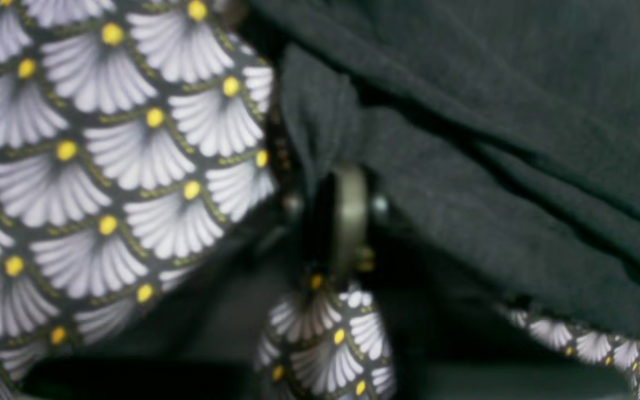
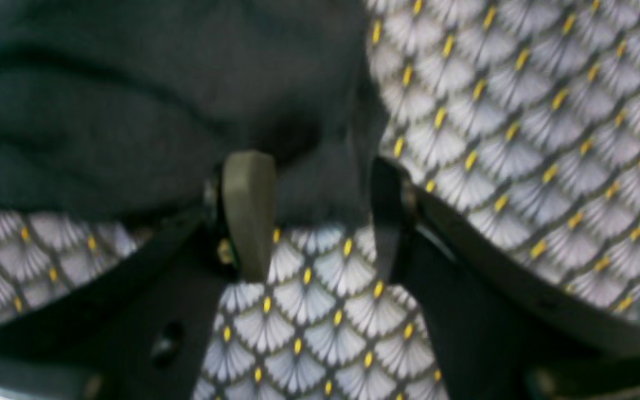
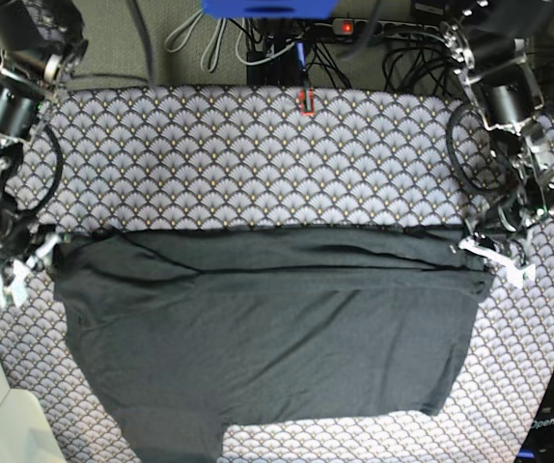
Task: Fold the T-shirt properly
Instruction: 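Lower the folded collar edge onto the shirt body with both grippers, then drag the folded shirt back toward the robot with both grippers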
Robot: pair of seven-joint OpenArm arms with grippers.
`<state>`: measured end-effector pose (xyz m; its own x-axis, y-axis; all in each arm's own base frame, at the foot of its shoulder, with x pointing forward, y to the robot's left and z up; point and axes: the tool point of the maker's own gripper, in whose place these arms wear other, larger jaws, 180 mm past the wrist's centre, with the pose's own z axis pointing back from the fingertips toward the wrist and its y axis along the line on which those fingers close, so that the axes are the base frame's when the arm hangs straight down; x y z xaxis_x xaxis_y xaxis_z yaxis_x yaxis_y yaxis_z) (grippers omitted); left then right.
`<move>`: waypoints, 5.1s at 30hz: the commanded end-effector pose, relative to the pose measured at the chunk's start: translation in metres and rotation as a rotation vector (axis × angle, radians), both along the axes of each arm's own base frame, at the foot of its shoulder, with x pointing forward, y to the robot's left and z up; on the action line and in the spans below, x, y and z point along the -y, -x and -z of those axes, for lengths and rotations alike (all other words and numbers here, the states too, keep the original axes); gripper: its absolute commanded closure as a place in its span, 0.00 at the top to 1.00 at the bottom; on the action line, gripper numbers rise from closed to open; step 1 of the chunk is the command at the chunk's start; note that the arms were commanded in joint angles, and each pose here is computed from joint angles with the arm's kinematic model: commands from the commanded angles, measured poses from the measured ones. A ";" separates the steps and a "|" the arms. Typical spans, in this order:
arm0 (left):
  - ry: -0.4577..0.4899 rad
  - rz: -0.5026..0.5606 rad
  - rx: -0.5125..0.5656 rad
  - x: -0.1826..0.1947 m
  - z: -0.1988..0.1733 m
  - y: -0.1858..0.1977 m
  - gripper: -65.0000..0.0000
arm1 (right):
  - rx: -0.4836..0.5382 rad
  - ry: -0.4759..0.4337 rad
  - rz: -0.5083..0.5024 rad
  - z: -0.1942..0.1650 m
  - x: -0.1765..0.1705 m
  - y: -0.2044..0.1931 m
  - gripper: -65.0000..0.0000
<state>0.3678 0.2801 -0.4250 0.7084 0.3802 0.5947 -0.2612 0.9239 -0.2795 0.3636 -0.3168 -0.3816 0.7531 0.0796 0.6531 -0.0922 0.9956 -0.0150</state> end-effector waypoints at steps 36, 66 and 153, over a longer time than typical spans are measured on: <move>-0.056 -0.009 -0.059 -0.028 0.008 0.031 0.03 | 0.065 -0.050 0.030 0.005 0.015 -0.007 0.45; -0.059 -0.009 -0.059 -0.030 0.008 0.031 0.03 | 0.140 -0.060 0.023 -0.006 0.010 -0.021 0.46; -0.310 0.126 -0.370 -0.053 -0.014 0.206 0.01 | -0.077 0.190 0.116 0.013 0.038 0.190 0.00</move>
<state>0.1577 0.3196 -0.4204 0.9268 0.1427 0.3474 -0.1717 0.9837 0.0541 0.1704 -0.3442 -0.4054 0.8244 0.0882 0.5591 0.0048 0.9867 -0.1627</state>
